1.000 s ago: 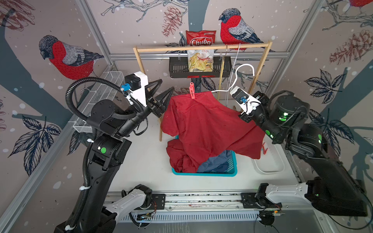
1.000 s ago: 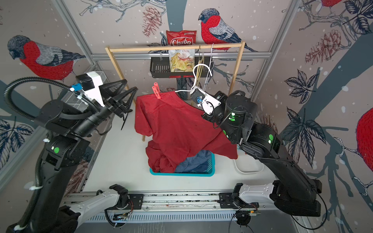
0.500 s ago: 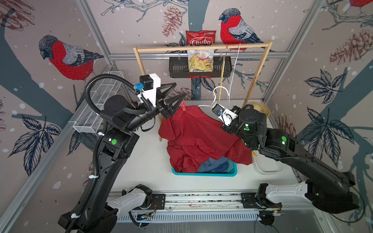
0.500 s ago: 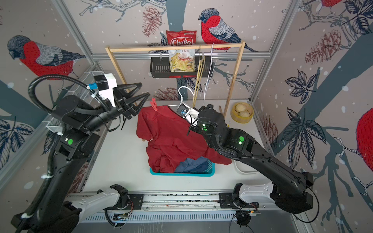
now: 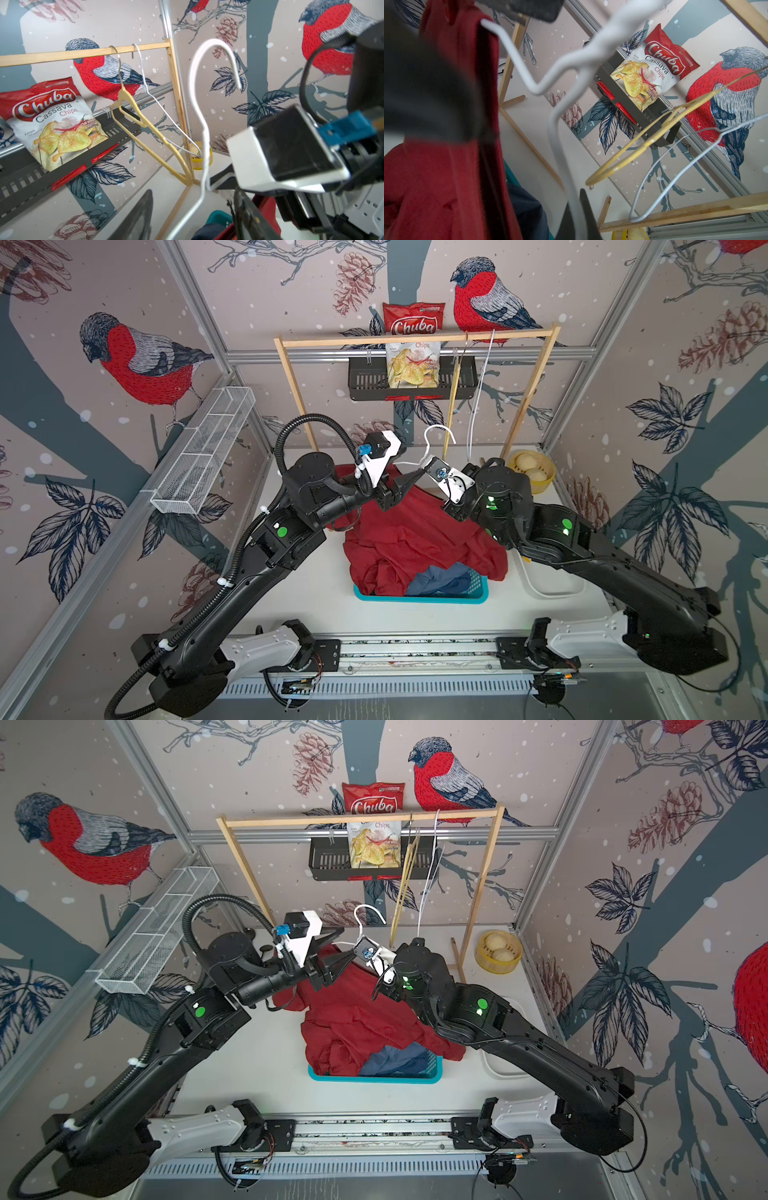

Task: Remove the clothespins securing t-shirts to the hanger
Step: Pick up the hanger from the clothes rail, then remove the clothespin from the hanger, then place the clothespin in the storage box, then adjust the hanger.

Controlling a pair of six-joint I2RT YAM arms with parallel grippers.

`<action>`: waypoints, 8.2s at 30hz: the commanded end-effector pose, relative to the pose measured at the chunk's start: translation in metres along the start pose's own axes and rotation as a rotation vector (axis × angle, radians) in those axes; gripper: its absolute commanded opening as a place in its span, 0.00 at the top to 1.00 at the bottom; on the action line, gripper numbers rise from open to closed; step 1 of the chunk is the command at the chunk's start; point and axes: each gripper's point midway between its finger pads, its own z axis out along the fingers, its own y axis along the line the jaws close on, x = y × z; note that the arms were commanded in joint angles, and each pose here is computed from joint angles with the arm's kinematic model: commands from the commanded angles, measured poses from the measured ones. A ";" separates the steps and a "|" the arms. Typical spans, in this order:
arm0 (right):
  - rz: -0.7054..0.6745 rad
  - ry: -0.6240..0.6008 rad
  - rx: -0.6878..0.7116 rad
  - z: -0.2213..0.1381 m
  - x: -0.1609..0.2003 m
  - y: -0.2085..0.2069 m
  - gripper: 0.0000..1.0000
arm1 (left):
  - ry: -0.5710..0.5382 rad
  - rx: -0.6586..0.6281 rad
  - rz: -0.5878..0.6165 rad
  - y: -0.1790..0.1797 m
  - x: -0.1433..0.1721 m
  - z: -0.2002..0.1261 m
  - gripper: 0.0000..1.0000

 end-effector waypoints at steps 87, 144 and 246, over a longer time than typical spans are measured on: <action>0.507 -0.324 -0.696 -0.096 0.026 -0.022 0.39 | 0.223 0.284 0.379 0.003 0.042 -0.040 1.00; 0.642 -0.147 -0.021 -0.064 0.073 -0.125 1.00 | 0.292 0.173 0.348 0.037 0.064 -0.041 1.00; 0.242 -0.183 -0.618 -0.074 0.002 0.001 1.00 | -0.034 0.318 0.058 0.004 -0.026 -0.057 0.24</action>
